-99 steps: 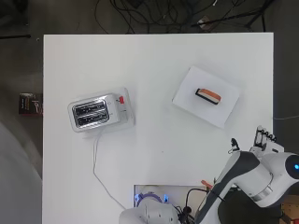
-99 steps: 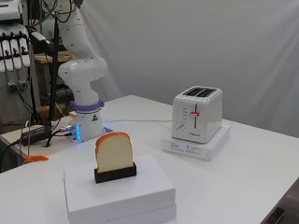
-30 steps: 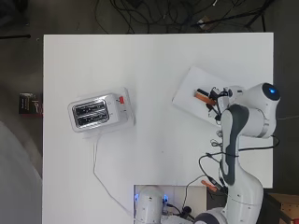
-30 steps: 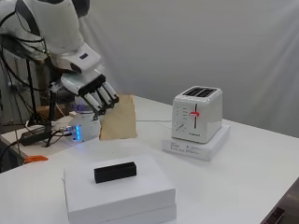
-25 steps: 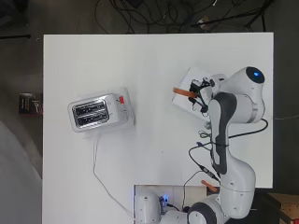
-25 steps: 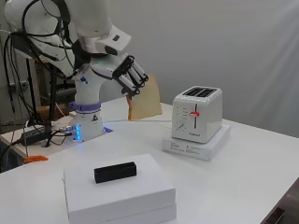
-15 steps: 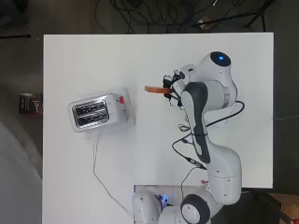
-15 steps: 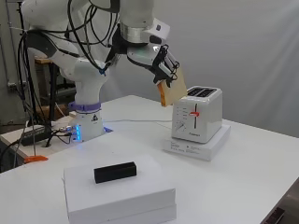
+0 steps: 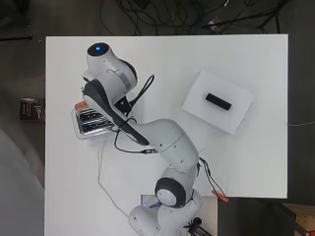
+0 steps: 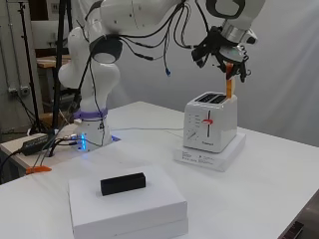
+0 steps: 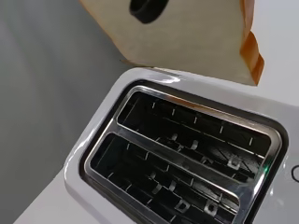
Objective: Teleoperate dual arm-hand system to toast a bread
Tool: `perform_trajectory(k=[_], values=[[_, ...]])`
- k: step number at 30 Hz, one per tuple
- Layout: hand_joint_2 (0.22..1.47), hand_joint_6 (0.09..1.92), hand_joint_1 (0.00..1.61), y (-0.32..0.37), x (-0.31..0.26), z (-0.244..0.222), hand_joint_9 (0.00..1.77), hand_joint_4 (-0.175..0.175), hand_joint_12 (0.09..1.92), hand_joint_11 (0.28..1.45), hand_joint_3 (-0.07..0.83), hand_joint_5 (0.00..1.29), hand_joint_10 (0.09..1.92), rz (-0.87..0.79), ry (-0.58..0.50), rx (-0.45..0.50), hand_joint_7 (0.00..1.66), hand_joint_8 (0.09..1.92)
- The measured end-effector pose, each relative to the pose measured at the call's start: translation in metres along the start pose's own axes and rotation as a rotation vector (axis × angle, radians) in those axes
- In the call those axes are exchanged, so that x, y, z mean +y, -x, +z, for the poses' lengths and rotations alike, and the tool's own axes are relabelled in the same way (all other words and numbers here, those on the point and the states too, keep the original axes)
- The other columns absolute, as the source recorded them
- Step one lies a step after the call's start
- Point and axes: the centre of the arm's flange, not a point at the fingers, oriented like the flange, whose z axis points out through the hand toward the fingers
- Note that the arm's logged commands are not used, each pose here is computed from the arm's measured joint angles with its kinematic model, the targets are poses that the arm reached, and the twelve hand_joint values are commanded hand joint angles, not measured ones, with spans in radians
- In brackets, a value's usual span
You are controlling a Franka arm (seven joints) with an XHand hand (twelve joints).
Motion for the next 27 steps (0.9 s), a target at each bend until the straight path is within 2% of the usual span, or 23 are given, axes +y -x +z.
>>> perform_trajectory(k=[2, 4, 6, 9, 11, 14, 18, 19, 22, 24, 27], values=[[1.16, 1.27, 1.21, 0.013, -0.004, 0.002, 1.37, -0.082, 0.19, 0.85, -0.001, 0.75, 0.11, 0.05, 0.022, 0.016, 1.05, 0.93], [1.17, 1.28, 1.21, 0.035, -0.011, 0.005, 1.36, -0.083, 0.49, 0.75, 0.006, 0.74, 0.18, 0.112, 0.042, 0.033, 1.04, 0.96], [1.17, 1.26, 1.21, 0.063, -0.02, 0.008, 1.34, -0.097, 0.78, 0.67, 0.003, 0.74, 0.3, 0.187, 0.062, 0.054, 1.04, 0.99], [1.16, 1.22, 1.22, 0.078, -0.033, 0.015, 1.28, -0.122, 0.95, 0.62, 0.001, 0.75, 0.49, 0.242, 0.082, 0.063, 1.05, 1.01], [1.16, 1.2, 1.23, 0.076, -0.04, 0.018, 1.26, -0.139, 0.98, 0.62, -0.002, 0.75, 0.57, 0.241, 0.09, 0.059, 1.05, 1.01], [1.16, 1.2, 1.23, 0.065, -0.054, 0.015, 1.25, -0.156, 0.99, 0.62, -0.002, 0.75, 0.6, 0.226, 0.112, 0.047, 1.06, 1.01], [1.16, 1.17, 1.23, 0.051, -0.06, 0.023, 1.21, -0.162, 1.1, 0.61, 0.001, 0.75, 0.7, 0.209, 0.121, 0.024, 1.05, 1.04], [1.16, 1.18, 1.23, 0.05, -0.057, 0.025, 1.2, -0.145, 1.11, 0.61, 0.001, 0.75, 0.72, 0.212, 0.11, 0.034, 1.04, 1.05], [1.17, 1.25, 1.21, 0.043, -0.043, 0.03, 1.19, -0.093, 0.91, 0.61, 0.0, 0.74, 0.62, 0.2, 0.078, 0.064, 1.02, 1.03], [1.14, 1.2, 1.31, 0.034, -0.035, 0.037, 1.14, -0.124, 0.79, 0.62, 0.0, 0.75, 0.88, 0.183, 0.055, 0.08, 1.01, 0.93], [1.12, 1.2, 1.36, 0.023, -0.033, 0.042, 1.12, -0.141, 0.73, 0.63, 0.001, 0.74, 1.0, 0.138, 0.052, 0.062, 0.99, 0.9]])
